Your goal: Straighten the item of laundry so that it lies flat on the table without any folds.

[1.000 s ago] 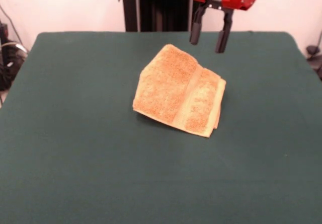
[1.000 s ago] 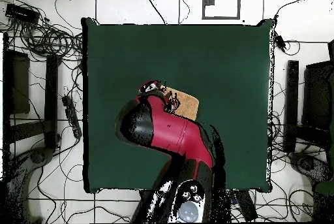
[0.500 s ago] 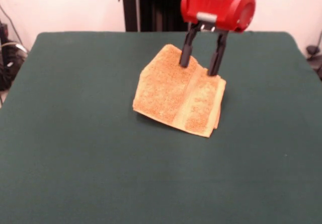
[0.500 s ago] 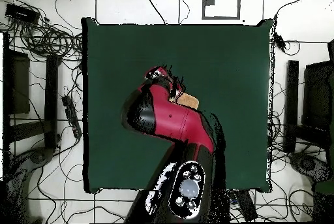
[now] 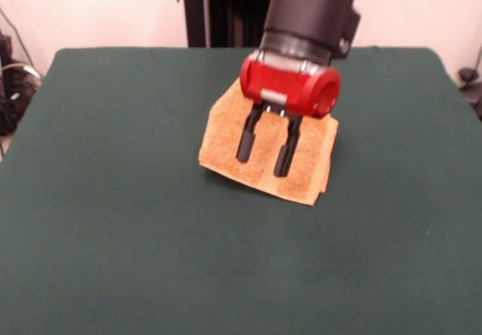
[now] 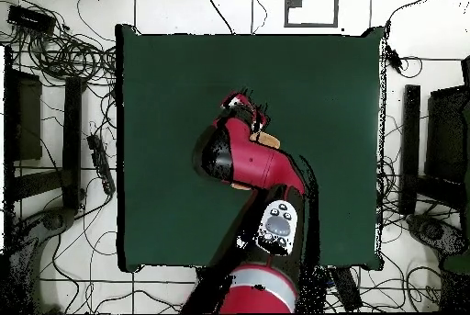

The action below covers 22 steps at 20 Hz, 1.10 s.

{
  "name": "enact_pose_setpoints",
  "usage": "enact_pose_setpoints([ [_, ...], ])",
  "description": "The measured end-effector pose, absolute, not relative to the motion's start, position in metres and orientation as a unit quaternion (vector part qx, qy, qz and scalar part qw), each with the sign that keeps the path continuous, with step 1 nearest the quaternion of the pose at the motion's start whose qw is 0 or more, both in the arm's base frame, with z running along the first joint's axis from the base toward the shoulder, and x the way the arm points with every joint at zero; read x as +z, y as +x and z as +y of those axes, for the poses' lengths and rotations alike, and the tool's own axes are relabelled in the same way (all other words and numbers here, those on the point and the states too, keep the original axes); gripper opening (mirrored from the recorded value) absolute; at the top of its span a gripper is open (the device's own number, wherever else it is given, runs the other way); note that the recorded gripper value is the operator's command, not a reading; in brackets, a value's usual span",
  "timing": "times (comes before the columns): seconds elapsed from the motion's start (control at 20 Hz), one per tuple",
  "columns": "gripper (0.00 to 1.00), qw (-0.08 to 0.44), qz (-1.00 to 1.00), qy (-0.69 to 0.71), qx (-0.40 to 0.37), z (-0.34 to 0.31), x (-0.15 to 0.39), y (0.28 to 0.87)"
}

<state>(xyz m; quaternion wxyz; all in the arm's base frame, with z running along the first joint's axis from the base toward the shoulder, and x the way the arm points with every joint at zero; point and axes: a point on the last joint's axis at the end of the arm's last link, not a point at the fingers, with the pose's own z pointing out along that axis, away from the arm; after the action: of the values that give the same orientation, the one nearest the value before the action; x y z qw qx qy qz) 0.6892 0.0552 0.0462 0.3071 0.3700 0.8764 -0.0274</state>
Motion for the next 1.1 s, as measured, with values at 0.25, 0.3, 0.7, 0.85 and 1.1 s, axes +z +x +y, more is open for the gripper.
enact_pose_setpoints([
  [0.25, 1.00, 0.249, 0.892, 0.376, -0.045, 0.056, 0.003, 0.664],
  [0.3, 1.00, 0.238, 0.894, 0.377, -0.048, 0.057, -0.002, 0.660],
  [0.7, 1.00, 0.096, 0.911, 0.392, -0.081, 0.067, -0.028, 0.617],
  [0.85, 1.00, 0.060, 0.911, 0.397, -0.088, 0.068, -0.028, 0.608],
  [1.1, 1.00, 0.037, 0.906, 0.413, -0.081, 0.058, -0.035, 0.606],
])
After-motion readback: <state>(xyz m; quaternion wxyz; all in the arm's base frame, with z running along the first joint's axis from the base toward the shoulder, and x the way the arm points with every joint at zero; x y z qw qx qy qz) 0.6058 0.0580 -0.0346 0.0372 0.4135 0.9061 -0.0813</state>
